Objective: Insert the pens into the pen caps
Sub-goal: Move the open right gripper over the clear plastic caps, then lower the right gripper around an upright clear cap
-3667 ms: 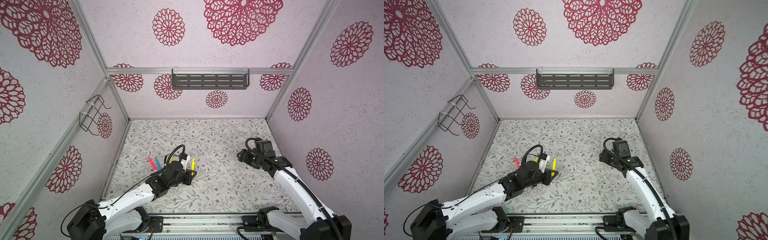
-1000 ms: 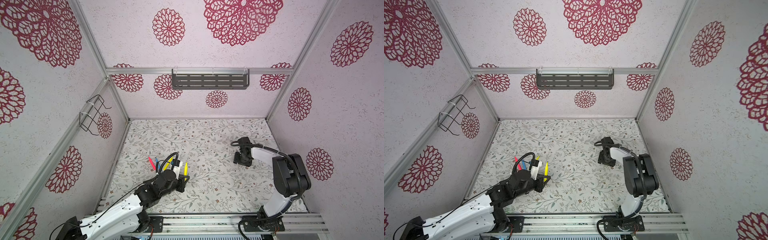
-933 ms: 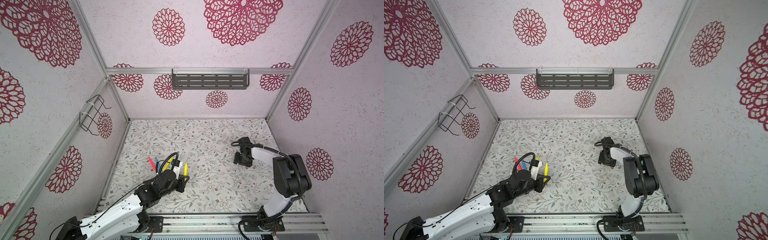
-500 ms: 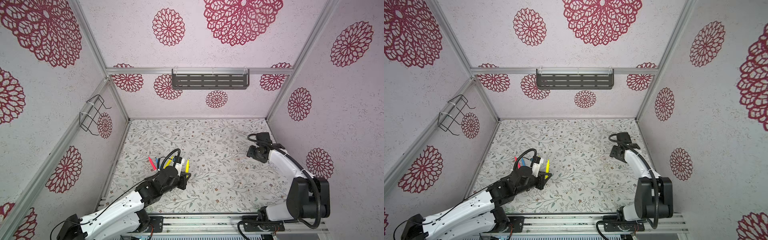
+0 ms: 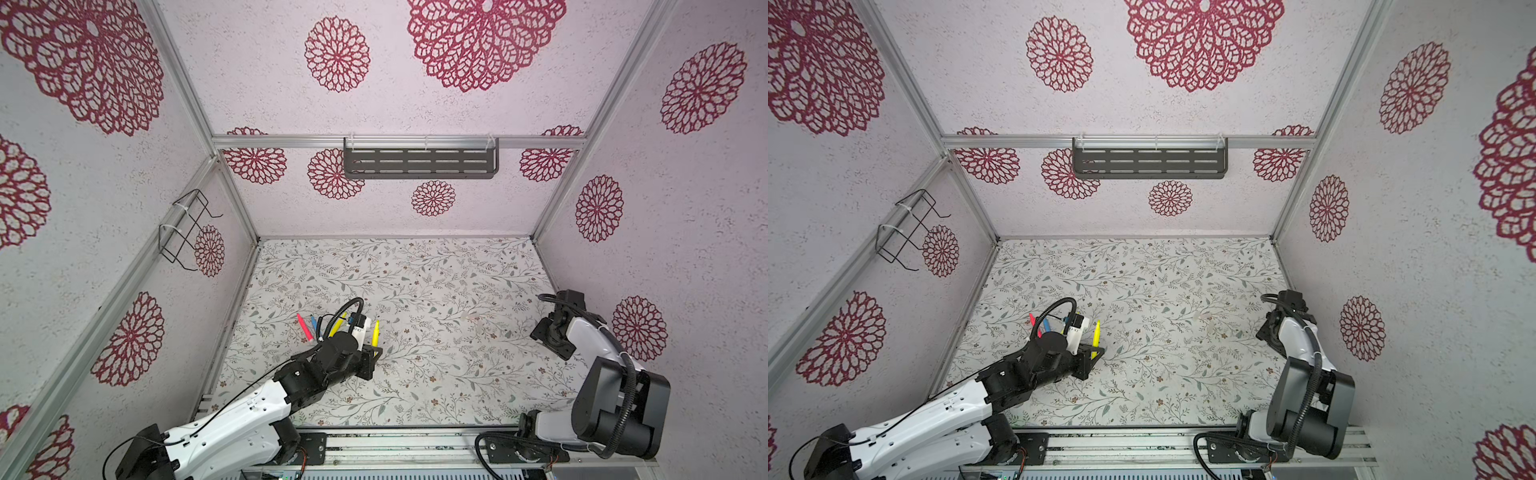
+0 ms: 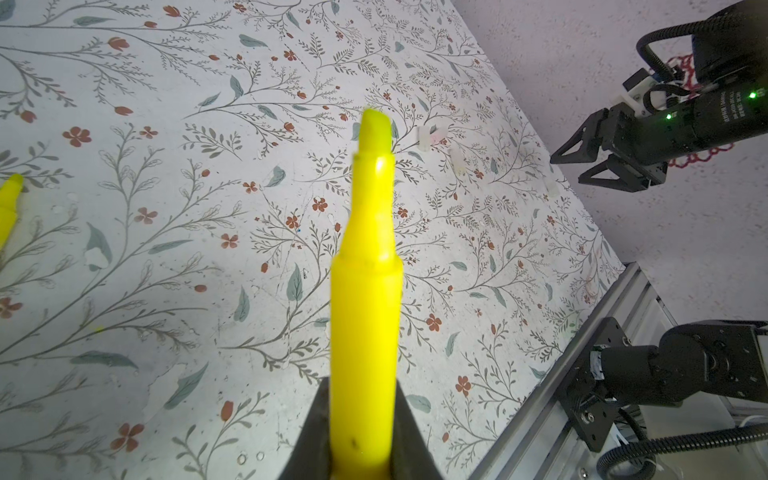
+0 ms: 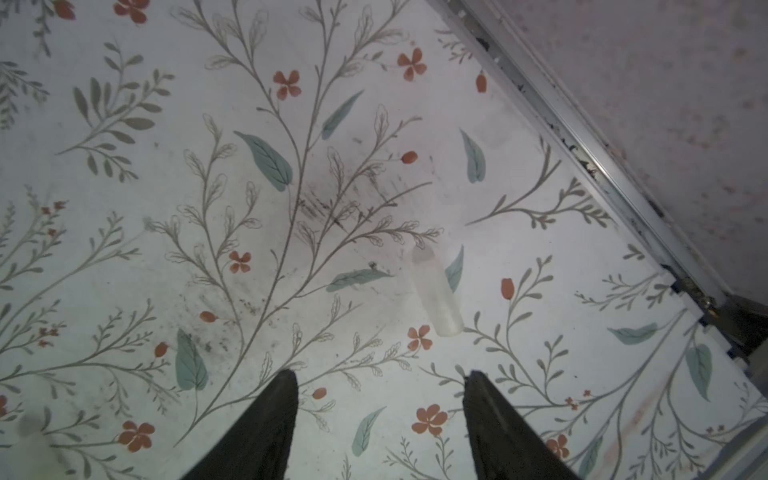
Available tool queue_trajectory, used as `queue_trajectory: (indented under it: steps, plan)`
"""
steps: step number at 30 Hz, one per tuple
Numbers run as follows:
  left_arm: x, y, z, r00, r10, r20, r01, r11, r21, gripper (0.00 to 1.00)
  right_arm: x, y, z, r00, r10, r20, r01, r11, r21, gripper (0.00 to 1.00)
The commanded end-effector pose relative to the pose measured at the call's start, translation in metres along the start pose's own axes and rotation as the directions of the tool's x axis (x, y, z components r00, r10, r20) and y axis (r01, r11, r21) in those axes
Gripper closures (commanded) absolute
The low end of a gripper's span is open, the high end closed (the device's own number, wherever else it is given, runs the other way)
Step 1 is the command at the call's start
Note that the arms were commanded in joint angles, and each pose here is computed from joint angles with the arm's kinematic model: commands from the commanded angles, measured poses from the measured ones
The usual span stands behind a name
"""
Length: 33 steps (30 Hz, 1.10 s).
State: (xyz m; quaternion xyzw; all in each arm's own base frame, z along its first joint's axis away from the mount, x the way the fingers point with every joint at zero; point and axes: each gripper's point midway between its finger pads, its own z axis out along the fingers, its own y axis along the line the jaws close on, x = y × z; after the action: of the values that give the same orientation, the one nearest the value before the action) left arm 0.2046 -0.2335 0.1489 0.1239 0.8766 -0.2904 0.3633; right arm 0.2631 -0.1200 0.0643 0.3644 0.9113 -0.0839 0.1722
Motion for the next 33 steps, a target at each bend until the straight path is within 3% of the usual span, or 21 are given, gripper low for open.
queue_trajectory:
  steps: [1,8,19,33]
  plan:
    - [-0.009,-0.008,-0.002,1.0,0.019,0.022,-0.02,1.0,0.017,1.0,-0.007,-0.004,0.005,0.999,0.036,0.024,-0.036,0.999,0.006,0.32]
    - [-0.007,-0.005,-0.006,1.0,0.008,0.025,-0.009,1.0,0.006,1.0,-0.004,-0.017,0.022,0.998,0.067,0.003,-0.067,0.997,0.044,0.33]
    - [-0.008,-0.001,-0.009,0.999,0.009,0.034,-0.009,1.0,-0.011,1.0,-0.012,-0.017,0.038,0.993,0.11,-0.03,-0.111,0.994,-0.013,0.39]
    - [-0.007,0.002,-0.012,0.999,0.012,0.041,-0.012,1.0,-0.022,1.0,-0.008,-0.006,0.051,0.993,0.089,-0.075,-0.093,0.994,-0.053,0.62]
